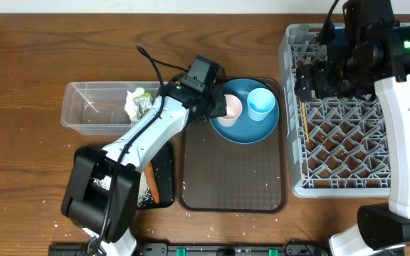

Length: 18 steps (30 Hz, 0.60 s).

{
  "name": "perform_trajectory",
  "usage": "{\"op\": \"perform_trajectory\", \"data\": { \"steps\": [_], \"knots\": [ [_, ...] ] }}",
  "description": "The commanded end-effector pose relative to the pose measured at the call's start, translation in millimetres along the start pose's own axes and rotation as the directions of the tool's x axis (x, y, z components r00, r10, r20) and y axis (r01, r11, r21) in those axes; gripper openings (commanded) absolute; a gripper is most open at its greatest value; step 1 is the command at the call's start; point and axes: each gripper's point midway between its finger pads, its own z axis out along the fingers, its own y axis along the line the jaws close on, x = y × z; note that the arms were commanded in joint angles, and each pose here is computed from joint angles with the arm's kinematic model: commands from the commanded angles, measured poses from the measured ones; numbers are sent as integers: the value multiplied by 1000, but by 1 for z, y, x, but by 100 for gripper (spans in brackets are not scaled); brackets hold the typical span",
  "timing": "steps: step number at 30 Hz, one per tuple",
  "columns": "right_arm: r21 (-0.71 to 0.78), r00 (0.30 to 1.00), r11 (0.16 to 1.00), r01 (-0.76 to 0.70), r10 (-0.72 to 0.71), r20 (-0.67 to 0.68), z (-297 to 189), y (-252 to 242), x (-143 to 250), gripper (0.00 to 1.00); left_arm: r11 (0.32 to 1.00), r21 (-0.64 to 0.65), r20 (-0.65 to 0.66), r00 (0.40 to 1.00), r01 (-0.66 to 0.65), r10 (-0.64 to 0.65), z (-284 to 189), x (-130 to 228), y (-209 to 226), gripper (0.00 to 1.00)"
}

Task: Sort waste into correct bins and load items into the dishwasher rack
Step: 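Reach the left gripper over the pink cup and grasp it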

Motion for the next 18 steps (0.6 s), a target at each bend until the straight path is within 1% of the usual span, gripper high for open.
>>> {"op": "perform_trajectory", "data": {
  "steps": [1,4,7,8,11,12,13,15,18],
  "knots": [
    [5,1000,1000,-6,6,12,-4,0,0,99,999,-38,8,1000,8,-7,6,-1,7,40],
    [5,1000,1000,-6,6,12,-4,0,0,99,998,-55,-16,1000,10,-11,15,4,12,36],
    [5,1000,1000,-6,6,12,-4,0,0,99,998,-65,-37,999,5,-7,23,10,13,35],
    [5,1000,1000,-6,6,12,-4,0,0,99,998,-67,-40,999,3,-6,25,11,13,33],
    [5,1000,1000,-6,6,12,-4,0,0,99,998,-61,-33,999,2,-5,24,9,11,20],
    [5,1000,1000,-6,6,12,-4,0,0,99,998,-58,-26,1000,4,-5,22,7,11,19],
    [5,1000,1000,-6,6,12,-4,0,0,99,998,-55,-21,1000,5,-6,20,5,10,14],
    [5,1000,1000,-6,6,12,-4,0,0,99,999,-46,-7,1000,6,-6,14,2,8,13],
    [5,1000,1000,-6,6,12,-4,0,0,99,1000,-25,22,1000,1,-1,2,-4,2,8]
  ]
}}
